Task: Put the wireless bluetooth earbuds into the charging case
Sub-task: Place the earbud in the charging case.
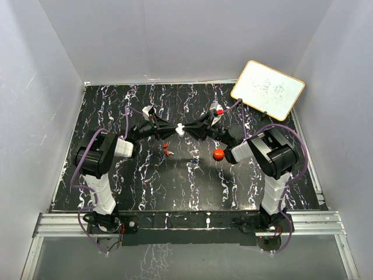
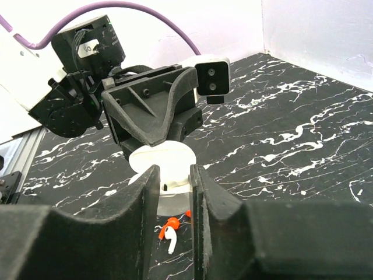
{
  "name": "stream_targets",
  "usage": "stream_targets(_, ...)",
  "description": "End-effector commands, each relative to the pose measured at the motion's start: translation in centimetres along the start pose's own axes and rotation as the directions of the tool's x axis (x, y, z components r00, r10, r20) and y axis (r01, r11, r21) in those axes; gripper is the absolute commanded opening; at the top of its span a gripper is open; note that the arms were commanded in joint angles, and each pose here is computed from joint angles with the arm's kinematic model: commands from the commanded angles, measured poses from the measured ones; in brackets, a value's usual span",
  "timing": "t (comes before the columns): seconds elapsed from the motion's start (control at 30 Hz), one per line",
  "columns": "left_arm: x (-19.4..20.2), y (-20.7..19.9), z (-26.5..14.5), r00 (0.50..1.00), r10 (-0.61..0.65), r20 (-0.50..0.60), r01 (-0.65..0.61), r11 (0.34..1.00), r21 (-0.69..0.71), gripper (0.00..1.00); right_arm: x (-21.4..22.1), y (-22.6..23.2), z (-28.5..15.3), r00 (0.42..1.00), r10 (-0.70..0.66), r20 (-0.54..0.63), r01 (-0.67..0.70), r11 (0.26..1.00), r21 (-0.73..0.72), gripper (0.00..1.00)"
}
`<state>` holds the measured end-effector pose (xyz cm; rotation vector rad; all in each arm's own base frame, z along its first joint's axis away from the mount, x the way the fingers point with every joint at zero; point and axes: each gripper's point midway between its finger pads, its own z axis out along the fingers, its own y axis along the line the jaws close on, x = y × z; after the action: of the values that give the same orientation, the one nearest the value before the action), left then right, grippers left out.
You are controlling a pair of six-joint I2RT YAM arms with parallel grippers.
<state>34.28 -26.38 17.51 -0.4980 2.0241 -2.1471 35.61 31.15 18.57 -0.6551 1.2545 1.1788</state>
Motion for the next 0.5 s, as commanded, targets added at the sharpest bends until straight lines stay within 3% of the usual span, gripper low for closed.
stream_targets(0.0, 1.2, -4.9, 0.1, 0.987, 0.159, -0.020, -0.155, 0.980, 0.123, 0.00, -6.8, 3.1, 0.0, 0.939, -0.230, 0.255, 0.255, 0.965, -0.068, 0.28)
stream_targets(0.37, -0.1, -3.4, -0.3, 0.989, 0.147, 0.014, -0.147, 0.984, 0.102, 0.00, -10.3, 4.8, -0.8, 0.904, -0.284, 0.319, 0.310, 0.950, -0.035, 0.35)
stream_targets(0.47, -0.9, -3.1, -0.7, 0.990, 0.139, 0.031, -0.142, 0.984, 0.107, 0.00, -11.1, 4.9, -1.1, 0.910, -0.280, 0.307, 0.296, 0.955, -0.006, 0.33)
